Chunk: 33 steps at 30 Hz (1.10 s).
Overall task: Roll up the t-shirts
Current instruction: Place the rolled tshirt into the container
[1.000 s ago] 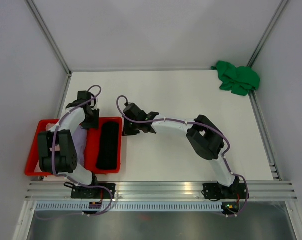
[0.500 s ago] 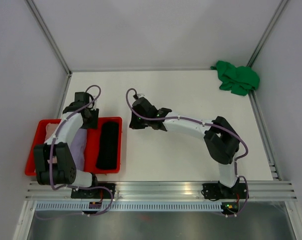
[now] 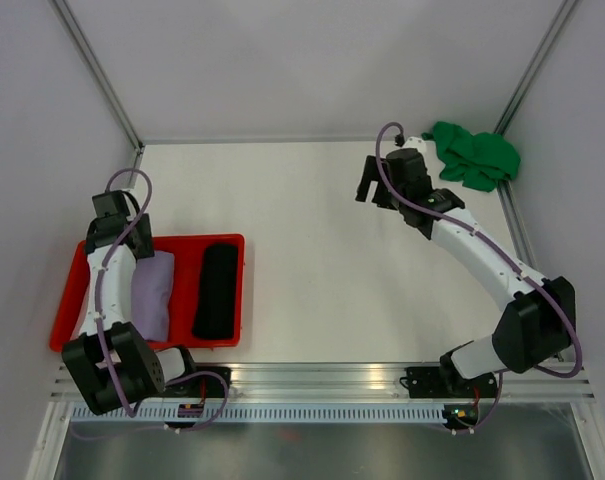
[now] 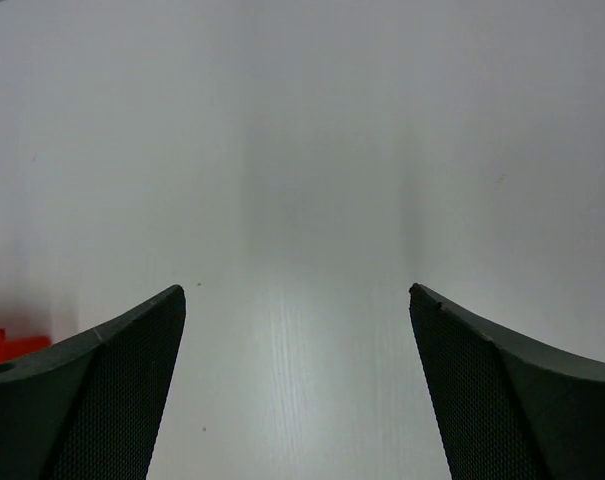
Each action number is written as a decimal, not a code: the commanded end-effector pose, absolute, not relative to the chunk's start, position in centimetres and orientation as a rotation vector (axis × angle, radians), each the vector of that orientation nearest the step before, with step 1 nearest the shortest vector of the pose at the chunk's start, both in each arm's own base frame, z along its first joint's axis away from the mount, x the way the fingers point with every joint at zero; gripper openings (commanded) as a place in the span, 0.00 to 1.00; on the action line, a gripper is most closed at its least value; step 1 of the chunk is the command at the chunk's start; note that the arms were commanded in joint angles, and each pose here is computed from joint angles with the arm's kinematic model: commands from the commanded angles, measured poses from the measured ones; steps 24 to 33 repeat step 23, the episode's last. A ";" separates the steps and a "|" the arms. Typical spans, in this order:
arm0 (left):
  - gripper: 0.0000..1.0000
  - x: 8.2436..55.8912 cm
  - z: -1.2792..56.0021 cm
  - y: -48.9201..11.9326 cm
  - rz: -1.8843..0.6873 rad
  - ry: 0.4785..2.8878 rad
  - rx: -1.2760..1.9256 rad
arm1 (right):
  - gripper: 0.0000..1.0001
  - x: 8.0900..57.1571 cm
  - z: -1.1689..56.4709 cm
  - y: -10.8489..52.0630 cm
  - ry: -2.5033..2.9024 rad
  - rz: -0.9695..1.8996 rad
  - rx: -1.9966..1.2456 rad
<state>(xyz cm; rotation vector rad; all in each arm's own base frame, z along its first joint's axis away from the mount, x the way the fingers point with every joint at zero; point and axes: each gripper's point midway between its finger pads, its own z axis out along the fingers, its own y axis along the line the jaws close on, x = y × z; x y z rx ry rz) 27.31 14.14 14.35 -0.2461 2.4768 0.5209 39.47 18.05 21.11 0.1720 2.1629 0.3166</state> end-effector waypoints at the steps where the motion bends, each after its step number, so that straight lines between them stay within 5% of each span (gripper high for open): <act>1: 0.71 26.7 14.3 15.2 0.473 2.466 -0.403 | 0.98 39.2 20.3 13.4 2.192 0.206 0.213; 7: 0.78 25.5 14.6 19.0 0.501 2.453 -0.590 | 0.98 39.7 20.3 9.6 2.196 0.098 0.266; 33: 0.81 24.7 14.3 16.8 0.393 2.437 -0.550 | 0.98 38.3 20.9 8.4 2.099 0.101 0.297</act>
